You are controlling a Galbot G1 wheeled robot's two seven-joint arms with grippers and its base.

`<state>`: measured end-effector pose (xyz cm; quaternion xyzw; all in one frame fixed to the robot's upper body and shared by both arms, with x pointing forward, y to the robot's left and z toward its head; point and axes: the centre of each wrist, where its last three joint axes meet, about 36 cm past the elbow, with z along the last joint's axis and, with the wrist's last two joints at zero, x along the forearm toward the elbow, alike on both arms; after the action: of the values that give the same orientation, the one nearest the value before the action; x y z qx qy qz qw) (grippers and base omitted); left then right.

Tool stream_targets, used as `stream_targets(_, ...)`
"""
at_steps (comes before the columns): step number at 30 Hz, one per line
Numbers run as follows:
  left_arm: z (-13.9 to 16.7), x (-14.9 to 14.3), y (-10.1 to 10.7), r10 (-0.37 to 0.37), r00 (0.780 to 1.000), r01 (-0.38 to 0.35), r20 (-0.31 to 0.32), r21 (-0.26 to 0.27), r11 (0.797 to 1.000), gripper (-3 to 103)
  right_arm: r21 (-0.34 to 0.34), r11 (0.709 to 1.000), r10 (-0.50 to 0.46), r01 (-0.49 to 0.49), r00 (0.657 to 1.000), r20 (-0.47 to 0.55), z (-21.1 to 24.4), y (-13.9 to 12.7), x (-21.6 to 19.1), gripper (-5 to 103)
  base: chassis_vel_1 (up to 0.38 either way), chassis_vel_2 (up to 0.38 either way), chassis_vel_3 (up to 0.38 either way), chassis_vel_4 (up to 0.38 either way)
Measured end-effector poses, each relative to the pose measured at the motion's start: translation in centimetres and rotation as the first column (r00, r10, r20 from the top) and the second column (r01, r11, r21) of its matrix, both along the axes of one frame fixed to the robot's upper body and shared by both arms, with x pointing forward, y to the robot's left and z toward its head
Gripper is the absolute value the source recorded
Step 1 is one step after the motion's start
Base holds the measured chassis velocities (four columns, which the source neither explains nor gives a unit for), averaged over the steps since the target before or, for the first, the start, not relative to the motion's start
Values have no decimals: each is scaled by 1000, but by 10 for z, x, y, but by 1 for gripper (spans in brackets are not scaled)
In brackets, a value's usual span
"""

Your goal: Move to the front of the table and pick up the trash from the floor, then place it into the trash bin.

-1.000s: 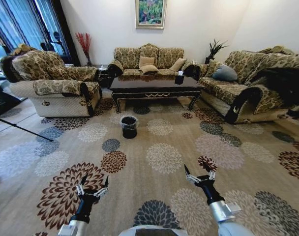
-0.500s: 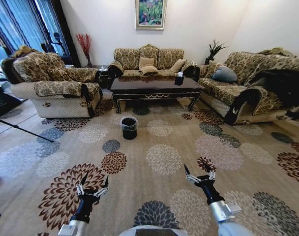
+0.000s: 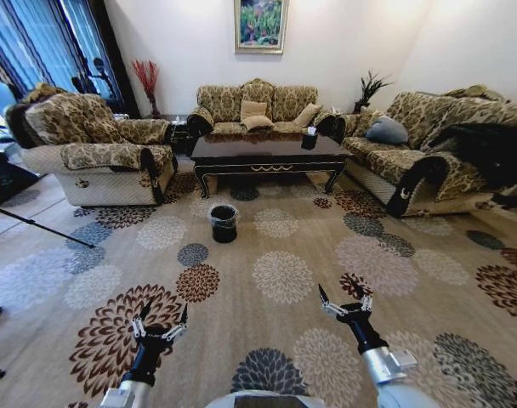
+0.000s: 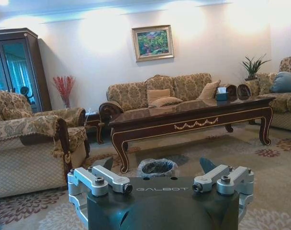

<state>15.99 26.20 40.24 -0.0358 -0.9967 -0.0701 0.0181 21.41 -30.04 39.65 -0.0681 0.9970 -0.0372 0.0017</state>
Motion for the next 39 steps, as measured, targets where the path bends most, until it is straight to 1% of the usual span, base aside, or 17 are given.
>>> stream_targets(39,0,0,0,0,1000,0,0,0,1000,100,0,1000,0,0,1000,0,0,0,0,100,0,0,0,0)
